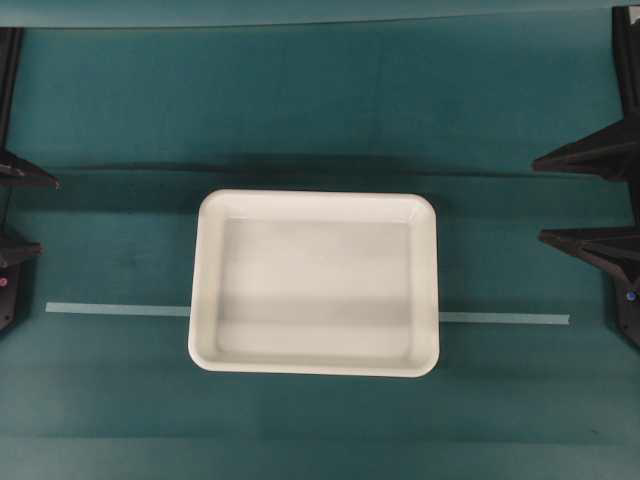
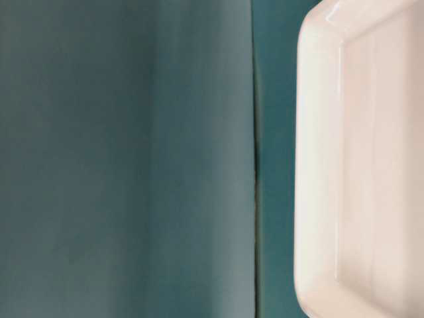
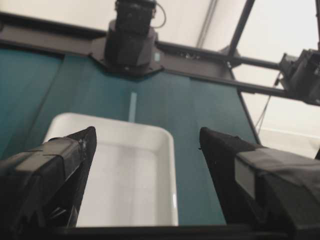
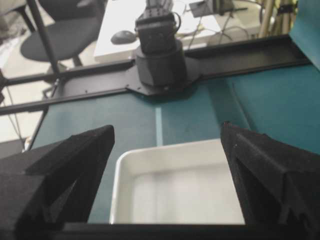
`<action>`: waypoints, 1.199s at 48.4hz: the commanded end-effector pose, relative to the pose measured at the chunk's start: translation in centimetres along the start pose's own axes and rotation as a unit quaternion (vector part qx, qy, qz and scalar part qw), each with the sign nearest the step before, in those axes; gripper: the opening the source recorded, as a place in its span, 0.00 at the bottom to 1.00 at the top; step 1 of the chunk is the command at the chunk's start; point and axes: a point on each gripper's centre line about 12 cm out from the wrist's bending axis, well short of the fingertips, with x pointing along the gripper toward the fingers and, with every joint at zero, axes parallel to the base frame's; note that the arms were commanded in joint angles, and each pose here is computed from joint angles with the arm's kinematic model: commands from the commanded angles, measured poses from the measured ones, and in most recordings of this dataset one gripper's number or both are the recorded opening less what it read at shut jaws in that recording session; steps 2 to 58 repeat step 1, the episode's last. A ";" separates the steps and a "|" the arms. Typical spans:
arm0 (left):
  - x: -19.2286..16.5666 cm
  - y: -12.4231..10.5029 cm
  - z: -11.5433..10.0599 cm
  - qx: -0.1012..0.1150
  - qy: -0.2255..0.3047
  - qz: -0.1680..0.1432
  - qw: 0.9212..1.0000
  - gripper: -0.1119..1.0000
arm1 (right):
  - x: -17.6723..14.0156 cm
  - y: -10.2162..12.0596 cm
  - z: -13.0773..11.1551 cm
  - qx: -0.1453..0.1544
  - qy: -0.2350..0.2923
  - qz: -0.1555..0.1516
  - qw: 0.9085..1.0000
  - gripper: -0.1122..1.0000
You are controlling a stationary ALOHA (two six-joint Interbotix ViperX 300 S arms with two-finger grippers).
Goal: Lift the white case with both hands.
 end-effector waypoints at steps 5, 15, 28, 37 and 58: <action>0.2 -0.2 1.1 0.002 -0.011 -0.003 1.000 0.90 | 0.2 0.1 0.6 -0.002 -0.007 0.002 1.000 0.91; 0.2 -0.2 1.1 0.002 -0.011 -0.003 1.000 0.90 | 0.2 0.1 0.6 -0.002 -0.007 0.002 1.000 0.91; 0.2 -0.2 1.1 0.002 -0.011 -0.003 1.000 0.90 | 0.2 0.1 0.6 -0.002 -0.007 0.002 1.000 0.91; 0.2 -0.2 1.1 0.002 -0.011 -0.003 1.000 0.90 | 0.2 0.1 0.6 -0.002 -0.007 0.002 1.000 0.91; 0.2 -0.2 1.1 0.002 -0.011 -0.003 1.000 0.90 | 0.2 0.1 0.6 -0.002 -0.007 0.002 1.000 0.91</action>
